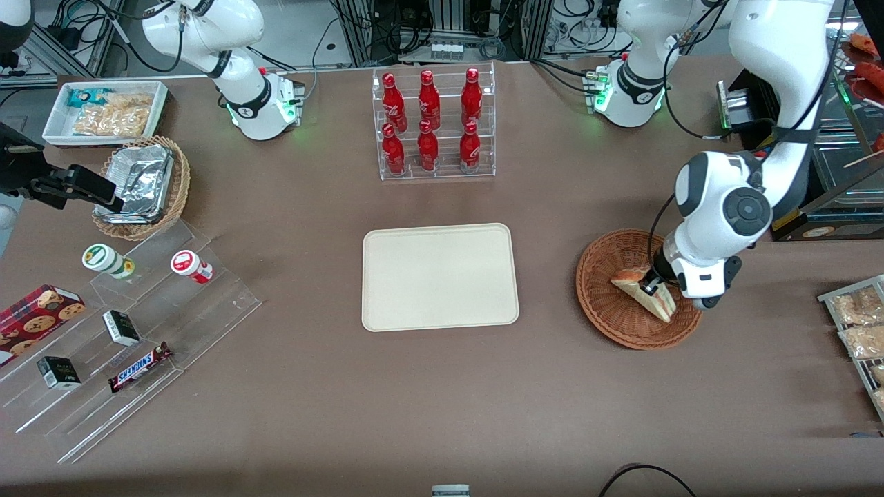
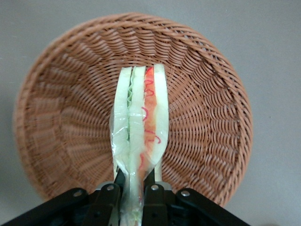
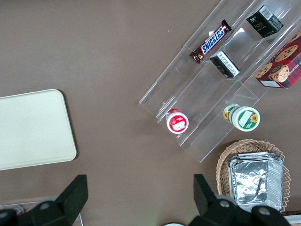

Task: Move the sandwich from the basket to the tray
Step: 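Close the left gripper on the wrapped sandwich and lift it, then carry the sandwich with the left gripper over the cream tray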

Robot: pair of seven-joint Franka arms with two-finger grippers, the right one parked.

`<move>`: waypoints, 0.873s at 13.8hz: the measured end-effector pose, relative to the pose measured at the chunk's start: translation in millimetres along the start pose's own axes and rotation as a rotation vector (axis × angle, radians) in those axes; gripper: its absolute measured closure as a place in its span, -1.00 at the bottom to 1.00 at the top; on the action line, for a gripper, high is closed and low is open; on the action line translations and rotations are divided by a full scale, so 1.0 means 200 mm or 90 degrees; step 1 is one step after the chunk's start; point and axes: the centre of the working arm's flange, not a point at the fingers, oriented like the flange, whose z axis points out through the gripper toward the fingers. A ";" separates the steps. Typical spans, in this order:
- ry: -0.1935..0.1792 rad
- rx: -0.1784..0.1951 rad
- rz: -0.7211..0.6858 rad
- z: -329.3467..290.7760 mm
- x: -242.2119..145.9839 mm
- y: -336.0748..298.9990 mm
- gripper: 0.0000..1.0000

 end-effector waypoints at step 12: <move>-0.020 0.048 0.291 -0.37 -1.24 0.74 0.74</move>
